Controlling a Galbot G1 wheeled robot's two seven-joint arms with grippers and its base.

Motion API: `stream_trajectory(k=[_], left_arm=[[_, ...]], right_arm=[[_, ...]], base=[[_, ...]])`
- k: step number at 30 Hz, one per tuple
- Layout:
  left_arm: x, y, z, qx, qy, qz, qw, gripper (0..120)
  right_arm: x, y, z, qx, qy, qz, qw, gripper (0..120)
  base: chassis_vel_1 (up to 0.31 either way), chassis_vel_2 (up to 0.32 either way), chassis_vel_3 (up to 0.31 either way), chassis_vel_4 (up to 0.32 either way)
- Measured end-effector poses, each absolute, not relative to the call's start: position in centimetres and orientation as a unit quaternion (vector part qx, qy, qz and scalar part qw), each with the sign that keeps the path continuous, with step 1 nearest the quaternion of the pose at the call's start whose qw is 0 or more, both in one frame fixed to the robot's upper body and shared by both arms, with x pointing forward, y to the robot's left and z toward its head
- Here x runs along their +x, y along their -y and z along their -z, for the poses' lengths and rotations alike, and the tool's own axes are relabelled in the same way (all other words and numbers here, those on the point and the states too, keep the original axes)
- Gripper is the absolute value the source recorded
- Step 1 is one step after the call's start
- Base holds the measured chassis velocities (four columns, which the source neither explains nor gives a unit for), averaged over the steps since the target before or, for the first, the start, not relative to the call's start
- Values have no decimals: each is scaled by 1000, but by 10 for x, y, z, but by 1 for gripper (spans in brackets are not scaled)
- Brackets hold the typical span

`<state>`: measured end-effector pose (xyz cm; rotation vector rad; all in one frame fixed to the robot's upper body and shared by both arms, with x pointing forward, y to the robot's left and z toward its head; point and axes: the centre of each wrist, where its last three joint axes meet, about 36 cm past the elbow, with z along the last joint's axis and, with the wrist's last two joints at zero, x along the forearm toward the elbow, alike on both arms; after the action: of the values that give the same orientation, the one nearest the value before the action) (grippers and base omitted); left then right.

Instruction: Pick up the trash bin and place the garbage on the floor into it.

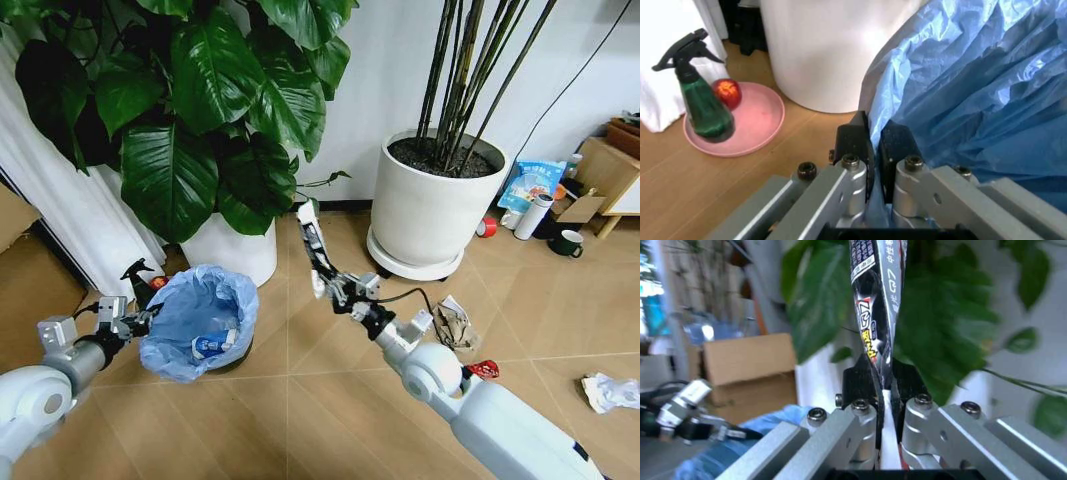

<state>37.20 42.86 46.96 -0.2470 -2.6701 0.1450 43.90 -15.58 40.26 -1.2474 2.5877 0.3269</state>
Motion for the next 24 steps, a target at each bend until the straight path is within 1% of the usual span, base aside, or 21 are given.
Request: stream_trajectory(k=[1,5,6,8,9,10,11,13,17,24], left_arm=[[372,-429,-470,-90,969,-53,226,0],[373,-426,-470,-102,968,-50,225,0],[373,-426,-470,-102,968,-50,225,0],[374,-424,-469,-107,967,-50,225,0],[375,-423,-469,-107,967,-50,225,0],[375,-422,-469,-109,967,-51,224,0],[375,-422,-469,-109,967,-51,224,0],[374,-421,-469,-111,967,-53,223,0],[373,-420,-471,-113,967,-54,220,0],[371,-412,-480,-124,966,-65,216,0]], right_arm=[[439,156,-403,-428,-888,-112,125,1],[460,112,-408,-467,-864,-129,140,1],[460,112,-408,-467,-864,-129,140,1],[465,84,-410,-483,-852,-142,143,1],[466,79,-410,-486,-850,-144,143,1],[467,59,-411,-498,-842,-153,143,1],[467,59,-411,-498,-842,-153,143,1],[467,30,-405,-512,-833,-159,136,1],[469,13,-392,-522,-830,-149,126,1],[474,1,-367,-528,-834,-124,105,1]], base=[[0,0,0,0],[0,0,0,0],[0,0,0,0],[0,0,0,0],[0,0,0,0],[0,0,0,0],[0,0,0,0],[0,0,0,0],[0,0,0,0],[0,0,0,0]])
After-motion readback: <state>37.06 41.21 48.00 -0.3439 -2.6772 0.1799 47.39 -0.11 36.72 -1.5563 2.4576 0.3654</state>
